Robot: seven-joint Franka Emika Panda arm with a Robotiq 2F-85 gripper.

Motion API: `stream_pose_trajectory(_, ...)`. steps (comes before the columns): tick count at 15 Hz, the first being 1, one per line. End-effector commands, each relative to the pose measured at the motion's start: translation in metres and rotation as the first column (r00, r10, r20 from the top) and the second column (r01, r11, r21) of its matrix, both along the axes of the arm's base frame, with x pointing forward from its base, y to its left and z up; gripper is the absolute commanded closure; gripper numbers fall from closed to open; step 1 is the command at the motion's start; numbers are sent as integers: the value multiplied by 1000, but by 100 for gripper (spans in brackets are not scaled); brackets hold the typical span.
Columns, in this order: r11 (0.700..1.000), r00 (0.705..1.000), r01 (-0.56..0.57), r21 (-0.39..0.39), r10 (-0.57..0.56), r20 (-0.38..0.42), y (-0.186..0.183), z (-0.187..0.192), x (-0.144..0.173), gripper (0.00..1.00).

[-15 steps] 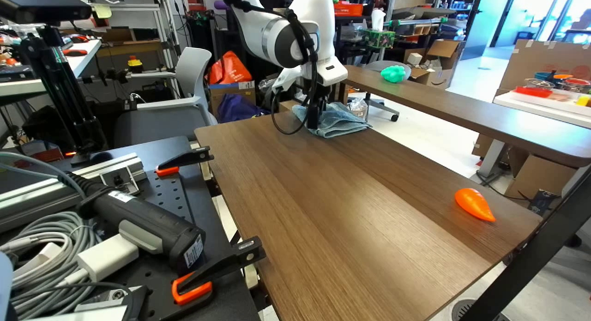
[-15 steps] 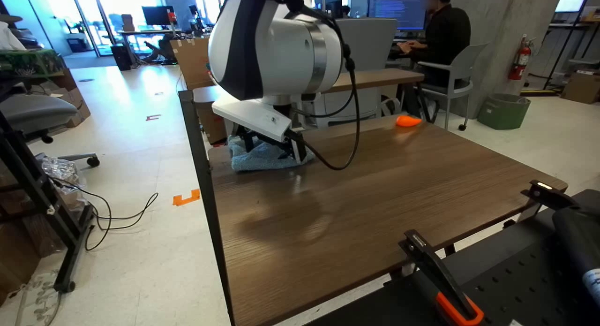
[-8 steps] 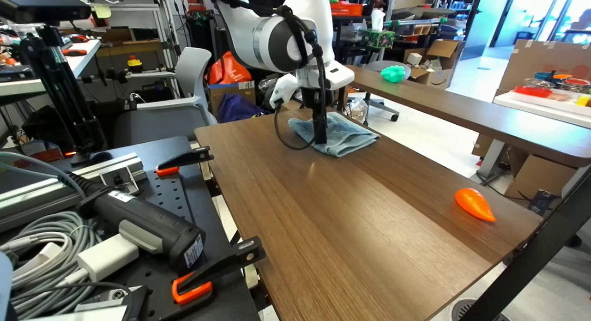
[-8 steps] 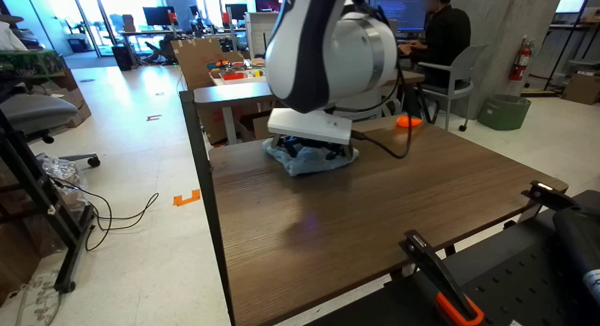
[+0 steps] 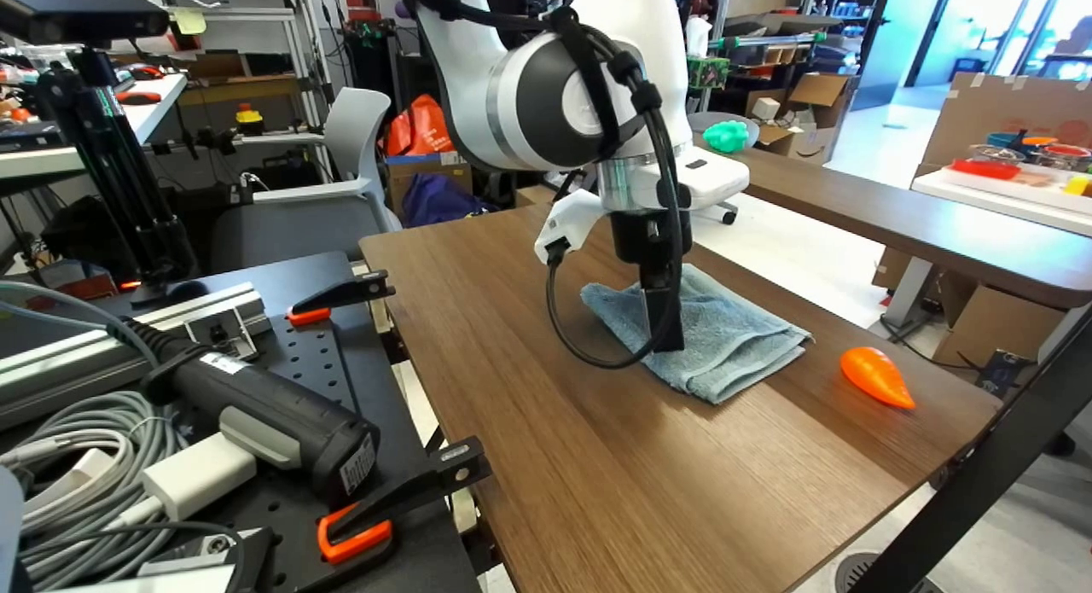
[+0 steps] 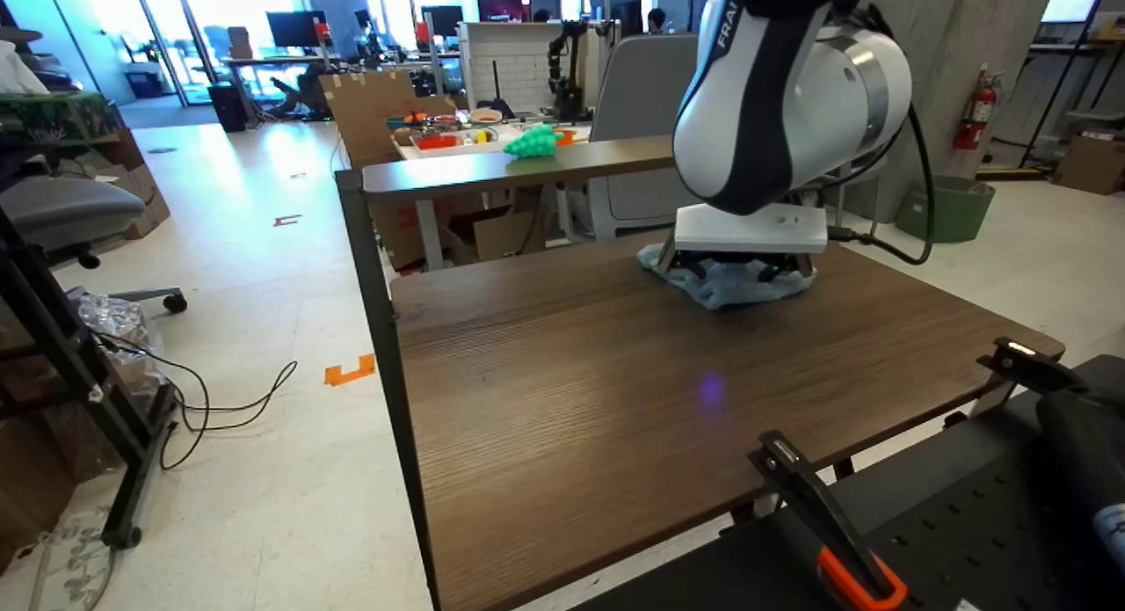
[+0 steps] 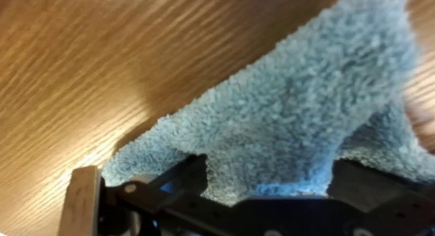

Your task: Wipe the table with the towel

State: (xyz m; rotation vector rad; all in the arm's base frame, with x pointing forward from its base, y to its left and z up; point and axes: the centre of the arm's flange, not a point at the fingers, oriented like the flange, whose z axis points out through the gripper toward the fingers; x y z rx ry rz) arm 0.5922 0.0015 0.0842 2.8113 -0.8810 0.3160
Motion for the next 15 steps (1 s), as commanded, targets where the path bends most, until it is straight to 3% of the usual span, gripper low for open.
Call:
stream_pose_trajectory(1, 984, 986, -158, -80, 152, -74, 1, -12, -55, 0)
stream_pose_trajectory(5, 934, 942, -330, -137, 317, -105, -9, -4, -101, 0)
stream_pose_trajectory(6, 964, 969, -245, -101, 240, -58, -4, 1, -57, 0)
stream_pose_trajectory(8, 951, 957, -287, -118, 280, -73, -8, 1, -74, 0)
stream_pose_trajectory(12, 944, 949, -307, -123, 293, -115, -8, -5, -77, 0)
stream_pose_trajectory(15, 900, 903, -415, -135, 388, -185, -20, -16, -100, 0)
